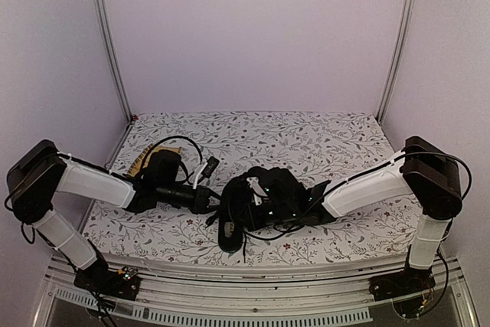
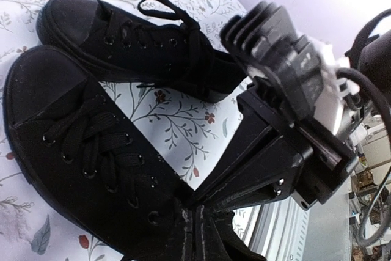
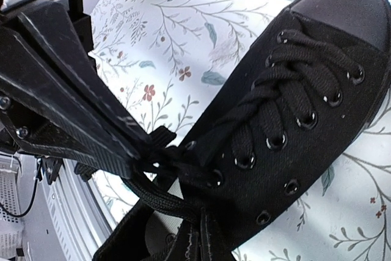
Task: Tie the shoes
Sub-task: Cross the half-tied shoelace with the shoelace loop.
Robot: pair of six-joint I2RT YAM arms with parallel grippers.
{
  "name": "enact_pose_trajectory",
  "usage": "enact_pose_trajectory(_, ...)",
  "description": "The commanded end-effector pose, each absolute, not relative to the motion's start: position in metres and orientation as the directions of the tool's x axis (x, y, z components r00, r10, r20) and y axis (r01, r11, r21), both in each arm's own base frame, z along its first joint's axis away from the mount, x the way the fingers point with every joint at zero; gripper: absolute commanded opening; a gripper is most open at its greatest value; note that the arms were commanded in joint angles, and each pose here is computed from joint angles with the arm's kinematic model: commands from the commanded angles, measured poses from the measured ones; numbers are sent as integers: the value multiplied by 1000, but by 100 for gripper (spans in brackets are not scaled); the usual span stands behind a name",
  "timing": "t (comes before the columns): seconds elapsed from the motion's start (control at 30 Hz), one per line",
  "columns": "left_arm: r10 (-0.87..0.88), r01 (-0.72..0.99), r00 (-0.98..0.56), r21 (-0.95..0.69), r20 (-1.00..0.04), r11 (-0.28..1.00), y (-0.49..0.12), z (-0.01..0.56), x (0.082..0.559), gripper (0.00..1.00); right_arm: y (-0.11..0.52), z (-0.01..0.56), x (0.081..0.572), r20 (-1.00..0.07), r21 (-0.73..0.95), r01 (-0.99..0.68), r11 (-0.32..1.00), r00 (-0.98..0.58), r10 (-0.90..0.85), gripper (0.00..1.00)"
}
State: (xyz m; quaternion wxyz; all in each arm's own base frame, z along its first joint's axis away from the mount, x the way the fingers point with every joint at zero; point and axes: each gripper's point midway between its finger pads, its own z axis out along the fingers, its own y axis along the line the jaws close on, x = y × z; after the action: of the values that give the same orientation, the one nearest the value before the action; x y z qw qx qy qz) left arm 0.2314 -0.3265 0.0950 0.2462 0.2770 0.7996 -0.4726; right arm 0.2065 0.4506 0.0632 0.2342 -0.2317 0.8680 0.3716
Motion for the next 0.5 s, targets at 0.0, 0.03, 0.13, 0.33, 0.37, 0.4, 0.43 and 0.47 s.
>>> enact_pose_trajectory(0.0,133,683,-706,-620,-695,385,-333,114,229,0,446,63,185,-556,545,-608,577,-777,-294,2)
enact_pose_trajectory(0.03,123,677,-710,-625,-693,388,-333,114,228,0,446,63,183,-554,549,-610,571,-777,-298,2)
enact_pose_trajectory(0.13,94,661,-719,-634,-689,402,-333,114,221,0,445,64,176,-547,559,-610,562,-780,-302,2)
enact_pose_trajectory(0.33,53,628,-726,-630,-686,457,-327,110,216,0,439,66,175,-544,565,-589,577,-793,-276,2)
enact_pose_trajectory(0.37,49,622,-728,-630,-683,466,-325,109,216,0,439,68,175,-546,567,-587,579,-793,-270,2)
enact_pose_trajectory(0.4,41,614,-732,-631,-680,474,-324,109,217,0,439,70,176,-549,567,-587,578,-793,-266,2)
enact_pose_trajectory(0.43,36,606,-736,-634,-676,480,-323,109,217,0,439,72,176,-551,569,-586,577,-792,-262,2)
enact_pose_trajectory(0.47,28,595,-743,-639,-669,488,-321,108,218,0,440,75,177,-555,571,-588,573,-791,-258,2)
